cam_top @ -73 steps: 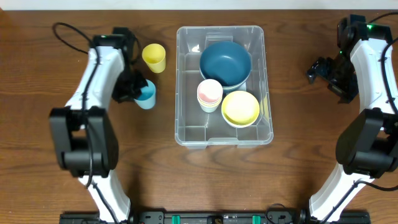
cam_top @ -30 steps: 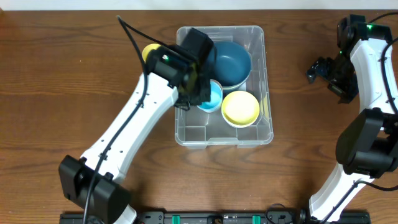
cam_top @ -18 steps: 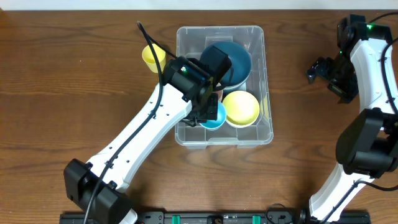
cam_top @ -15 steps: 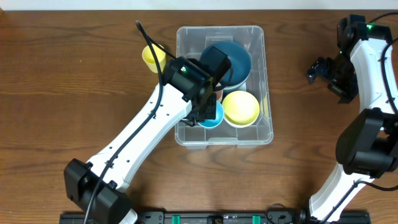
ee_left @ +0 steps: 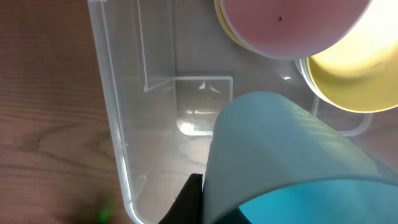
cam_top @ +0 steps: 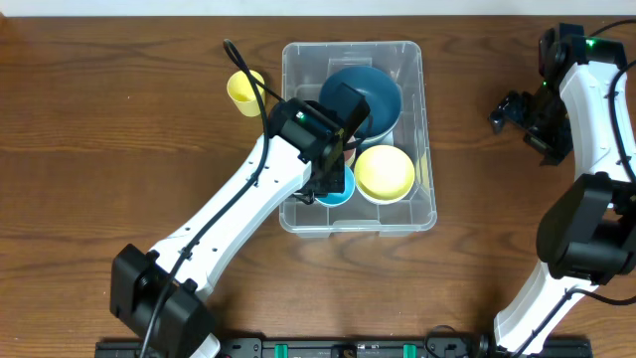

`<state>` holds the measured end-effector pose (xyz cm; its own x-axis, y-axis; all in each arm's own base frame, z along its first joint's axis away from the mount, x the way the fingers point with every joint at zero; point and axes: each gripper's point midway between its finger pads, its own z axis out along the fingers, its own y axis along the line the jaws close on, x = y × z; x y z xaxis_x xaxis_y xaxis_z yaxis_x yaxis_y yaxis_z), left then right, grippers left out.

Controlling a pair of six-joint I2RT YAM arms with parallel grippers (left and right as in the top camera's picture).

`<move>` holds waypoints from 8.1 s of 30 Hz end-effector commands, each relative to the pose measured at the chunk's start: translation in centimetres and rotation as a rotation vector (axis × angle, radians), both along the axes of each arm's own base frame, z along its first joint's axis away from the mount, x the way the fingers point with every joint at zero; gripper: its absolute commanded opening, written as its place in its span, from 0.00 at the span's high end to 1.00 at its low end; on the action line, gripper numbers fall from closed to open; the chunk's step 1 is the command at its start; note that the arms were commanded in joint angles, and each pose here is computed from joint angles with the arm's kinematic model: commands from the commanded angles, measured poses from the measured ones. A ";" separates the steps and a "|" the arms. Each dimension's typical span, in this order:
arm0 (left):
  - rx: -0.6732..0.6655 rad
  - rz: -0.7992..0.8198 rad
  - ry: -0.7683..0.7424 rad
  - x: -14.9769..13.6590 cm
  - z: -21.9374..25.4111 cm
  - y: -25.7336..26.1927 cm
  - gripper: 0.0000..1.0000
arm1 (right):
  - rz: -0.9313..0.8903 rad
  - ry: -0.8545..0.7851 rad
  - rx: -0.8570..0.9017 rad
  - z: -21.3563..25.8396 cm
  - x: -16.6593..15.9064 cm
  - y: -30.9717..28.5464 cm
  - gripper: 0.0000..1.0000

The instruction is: Pack container

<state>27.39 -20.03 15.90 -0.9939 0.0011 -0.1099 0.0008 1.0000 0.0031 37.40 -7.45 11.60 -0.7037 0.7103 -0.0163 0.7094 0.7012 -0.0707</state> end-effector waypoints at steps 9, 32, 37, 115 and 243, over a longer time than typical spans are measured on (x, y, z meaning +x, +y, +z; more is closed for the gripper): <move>0.092 0.032 0.081 0.3 -3.8 0.3 0.94 | -0.014 -0.014 -0.007 0.6 0.0 0.1 0.01; 0.100 0.020 0.096 1.2 -6.0 -0.5 0.79 | -0.014 -0.014 -0.007 0.6 0.0 0.1 0.01; 0.101 0.001 0.097 1.2 -6.0 -0.5 0.78 | -0.014 -0.014 -0.007 0.6 0.0 0.1 0.01; -0.150 0.684 -0.043 21.2 -11.7 18.9 0.14 | -0.014 -0.014 -0.007 0.6 0.0 0.1 0.01; -0.239 -0.024 -0.160 0.9 12.6 3.7 0.02 | -0.014 -0.014 -0.007 0.6 0.0 0.1 0.01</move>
<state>29.57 -18.13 24.15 -0.9875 0.0029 -0.1576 0.0330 0.9815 -0.1888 37.39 -7.45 11.59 -0.7037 0.7103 -0.0160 0.7094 0.7012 -0.0709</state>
